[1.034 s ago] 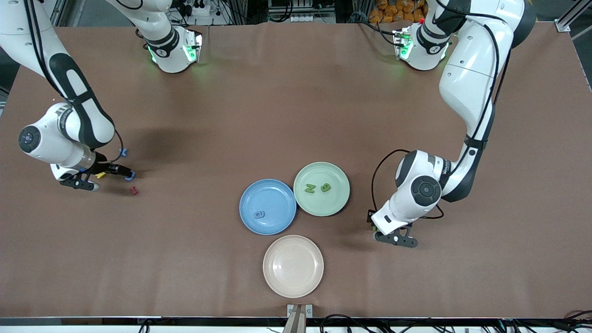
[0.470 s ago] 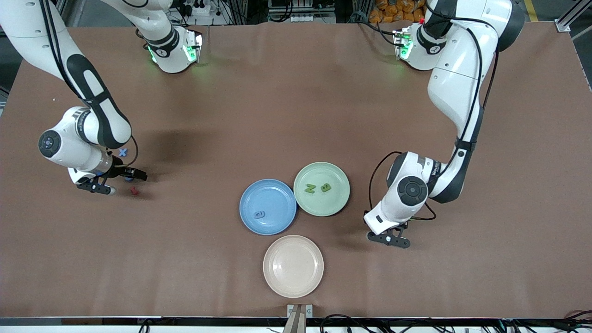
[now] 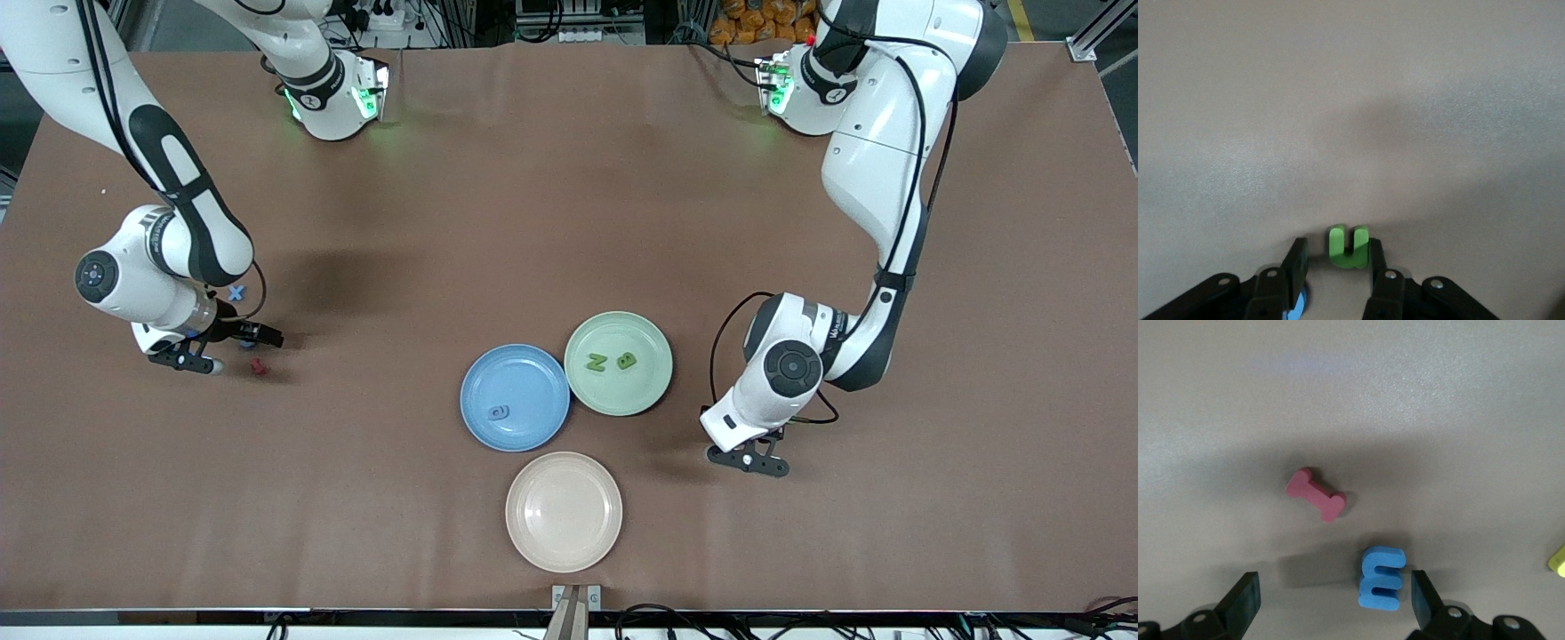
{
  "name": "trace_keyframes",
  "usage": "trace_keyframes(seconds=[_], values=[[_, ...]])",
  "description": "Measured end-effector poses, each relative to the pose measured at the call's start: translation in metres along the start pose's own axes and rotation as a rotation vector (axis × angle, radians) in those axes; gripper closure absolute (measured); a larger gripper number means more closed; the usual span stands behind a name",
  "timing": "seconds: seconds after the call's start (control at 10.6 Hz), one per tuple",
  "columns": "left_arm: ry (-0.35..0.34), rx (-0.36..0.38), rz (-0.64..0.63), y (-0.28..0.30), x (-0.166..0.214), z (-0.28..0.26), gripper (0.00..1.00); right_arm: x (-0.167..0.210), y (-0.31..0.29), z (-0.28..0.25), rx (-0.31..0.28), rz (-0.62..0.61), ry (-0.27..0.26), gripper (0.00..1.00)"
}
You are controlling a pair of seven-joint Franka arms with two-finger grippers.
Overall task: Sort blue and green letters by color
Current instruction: 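Place the green u on the green plate while the right gripper grasps E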
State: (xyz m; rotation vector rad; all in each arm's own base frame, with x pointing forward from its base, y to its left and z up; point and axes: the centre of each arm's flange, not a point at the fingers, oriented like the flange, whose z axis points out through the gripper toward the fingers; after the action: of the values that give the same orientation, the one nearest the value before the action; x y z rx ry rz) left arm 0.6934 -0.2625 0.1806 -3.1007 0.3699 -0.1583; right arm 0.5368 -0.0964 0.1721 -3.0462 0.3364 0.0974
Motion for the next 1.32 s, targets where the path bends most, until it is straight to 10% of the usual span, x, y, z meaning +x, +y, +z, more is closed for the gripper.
trace_keyframes(seconds=[0.38, 0.94, 1.32], values=[[0.004, 0.000, 0.000, 0.000, 0.002, 0.000, 0.74, 0.001, 0.003, 0.000, -0.021, -0.025, 0.003, 0.00], [-0.011, -0.003, 0.007, 0.046, 0.002, -0.020, 0.74, 0.000, 0.005, 0.003, -0.023, -0.040, -0.002, 0.07], [-0.053, -0.035, -0.144, 0.137, -0.020, -0.049, 0.74, 0.002, 0.024, -0.002, -0.024, -0.115, 0.007, 0.60]])
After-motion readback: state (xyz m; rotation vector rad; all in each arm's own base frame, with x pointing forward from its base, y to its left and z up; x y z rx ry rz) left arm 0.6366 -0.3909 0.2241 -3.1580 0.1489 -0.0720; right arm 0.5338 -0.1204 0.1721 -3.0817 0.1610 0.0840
